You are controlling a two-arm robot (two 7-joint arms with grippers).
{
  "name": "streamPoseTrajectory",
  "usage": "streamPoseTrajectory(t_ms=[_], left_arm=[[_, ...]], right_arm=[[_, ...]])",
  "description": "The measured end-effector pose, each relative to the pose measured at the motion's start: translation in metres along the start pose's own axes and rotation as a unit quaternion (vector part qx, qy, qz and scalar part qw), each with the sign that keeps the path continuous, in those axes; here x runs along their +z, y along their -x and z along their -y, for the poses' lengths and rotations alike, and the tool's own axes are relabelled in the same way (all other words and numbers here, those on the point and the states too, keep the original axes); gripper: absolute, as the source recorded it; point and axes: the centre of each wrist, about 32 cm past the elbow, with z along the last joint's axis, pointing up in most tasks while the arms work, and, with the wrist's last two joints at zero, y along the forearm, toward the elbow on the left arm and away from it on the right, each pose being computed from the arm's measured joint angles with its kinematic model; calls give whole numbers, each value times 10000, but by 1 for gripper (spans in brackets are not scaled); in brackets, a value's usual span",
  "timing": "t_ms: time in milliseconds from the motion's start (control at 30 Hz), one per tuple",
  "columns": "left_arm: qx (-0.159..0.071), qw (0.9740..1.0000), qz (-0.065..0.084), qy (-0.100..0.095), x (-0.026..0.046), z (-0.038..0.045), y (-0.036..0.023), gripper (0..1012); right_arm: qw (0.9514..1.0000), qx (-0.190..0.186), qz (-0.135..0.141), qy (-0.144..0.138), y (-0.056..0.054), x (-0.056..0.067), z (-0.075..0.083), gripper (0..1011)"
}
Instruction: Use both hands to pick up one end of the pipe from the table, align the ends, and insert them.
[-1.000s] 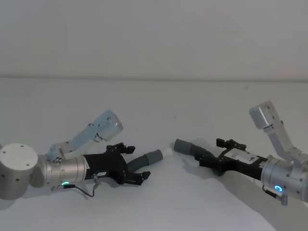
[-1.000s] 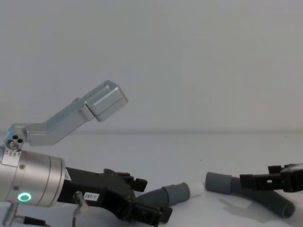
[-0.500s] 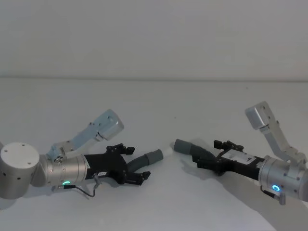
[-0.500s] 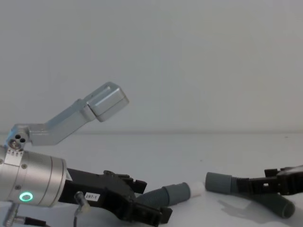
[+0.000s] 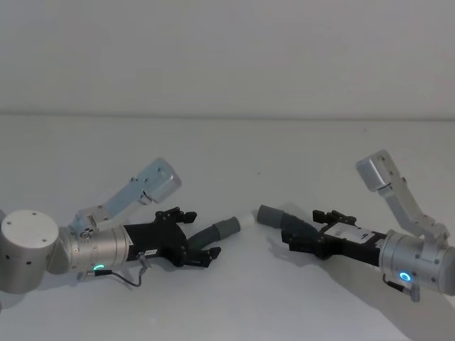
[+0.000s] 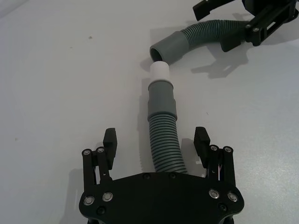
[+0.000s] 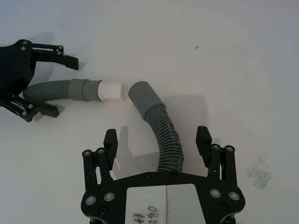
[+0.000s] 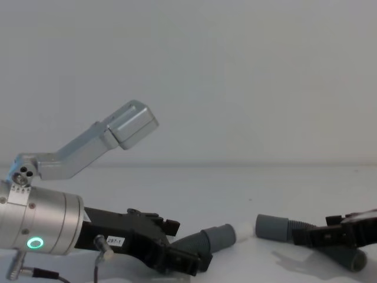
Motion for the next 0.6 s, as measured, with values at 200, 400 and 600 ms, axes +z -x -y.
streamPoseTrajectory(t_ms=[200, 400, 600], left_arm=[[22, 10000, 2, 28, 0, 4, -1, 1001], [27, 10000, -6, 42, 0, 3, -3, 1001], [24, 10000, -12, 50, 2, -1, -4, 1001]], right_arm=[[10000, 32, -2, 83, -2, 4, -16, 1001], [9999, 60, 2, 141, 2, 2, -36, 1001], [9998, 79, 21, 180, 9, -1, -55, 1001]])
